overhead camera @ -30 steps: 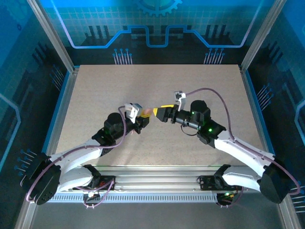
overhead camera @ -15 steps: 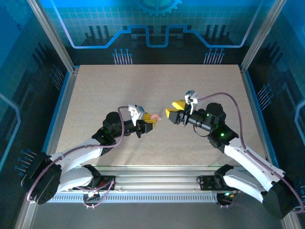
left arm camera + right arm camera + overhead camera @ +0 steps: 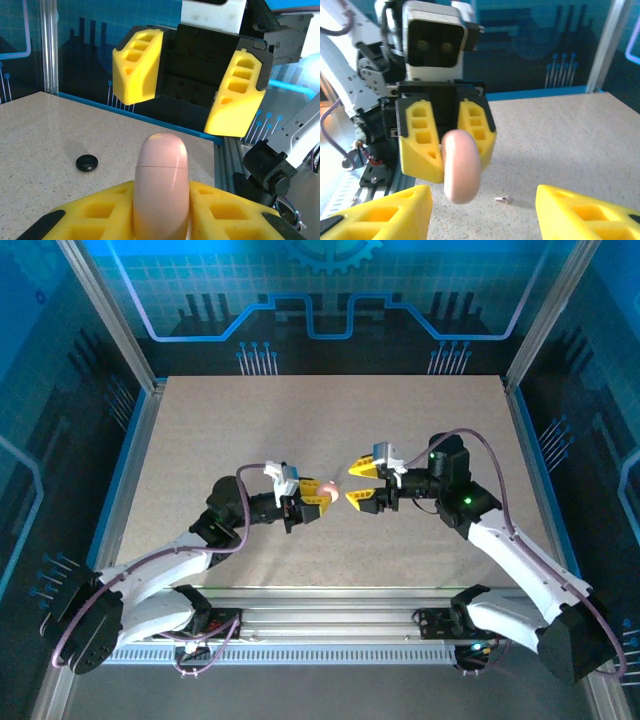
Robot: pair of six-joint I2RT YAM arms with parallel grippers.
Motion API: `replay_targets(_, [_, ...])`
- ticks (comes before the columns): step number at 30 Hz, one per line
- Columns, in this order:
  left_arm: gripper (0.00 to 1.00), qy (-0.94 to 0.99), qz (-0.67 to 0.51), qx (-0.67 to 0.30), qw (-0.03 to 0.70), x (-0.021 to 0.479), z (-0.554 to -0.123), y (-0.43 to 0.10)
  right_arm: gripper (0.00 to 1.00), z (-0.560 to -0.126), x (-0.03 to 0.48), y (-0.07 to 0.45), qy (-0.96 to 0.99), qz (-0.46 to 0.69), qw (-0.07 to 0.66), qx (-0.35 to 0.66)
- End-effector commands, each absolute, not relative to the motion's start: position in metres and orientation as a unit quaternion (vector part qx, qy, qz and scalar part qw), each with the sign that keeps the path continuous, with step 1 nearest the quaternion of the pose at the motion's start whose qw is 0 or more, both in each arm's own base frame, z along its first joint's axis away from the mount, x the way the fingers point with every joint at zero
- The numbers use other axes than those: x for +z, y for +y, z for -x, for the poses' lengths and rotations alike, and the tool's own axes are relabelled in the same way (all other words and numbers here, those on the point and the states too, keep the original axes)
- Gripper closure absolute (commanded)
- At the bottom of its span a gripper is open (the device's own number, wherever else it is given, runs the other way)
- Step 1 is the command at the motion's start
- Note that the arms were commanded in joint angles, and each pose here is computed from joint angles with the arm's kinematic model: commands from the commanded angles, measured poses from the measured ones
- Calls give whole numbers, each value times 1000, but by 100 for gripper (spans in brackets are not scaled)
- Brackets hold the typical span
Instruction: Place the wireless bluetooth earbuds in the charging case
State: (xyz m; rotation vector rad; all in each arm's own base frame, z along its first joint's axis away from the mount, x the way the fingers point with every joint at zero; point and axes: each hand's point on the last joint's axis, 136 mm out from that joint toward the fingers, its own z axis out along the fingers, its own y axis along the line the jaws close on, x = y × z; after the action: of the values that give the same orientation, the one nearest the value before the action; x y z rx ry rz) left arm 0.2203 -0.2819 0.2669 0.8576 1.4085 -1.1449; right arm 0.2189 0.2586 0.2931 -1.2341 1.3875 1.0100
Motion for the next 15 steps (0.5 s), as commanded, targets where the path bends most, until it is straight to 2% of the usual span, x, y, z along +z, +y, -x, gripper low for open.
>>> replay_targets(1, [71, 559, -378, -486, 556, 283, -211, -280, 44, -205, 300, 261, 527, 557, 469, 438])
replay_targets(15, [71, 551, -383, -483, 563, 286, -211, -280, 57, -202, 295, 286, 502, 594, 396, 488])
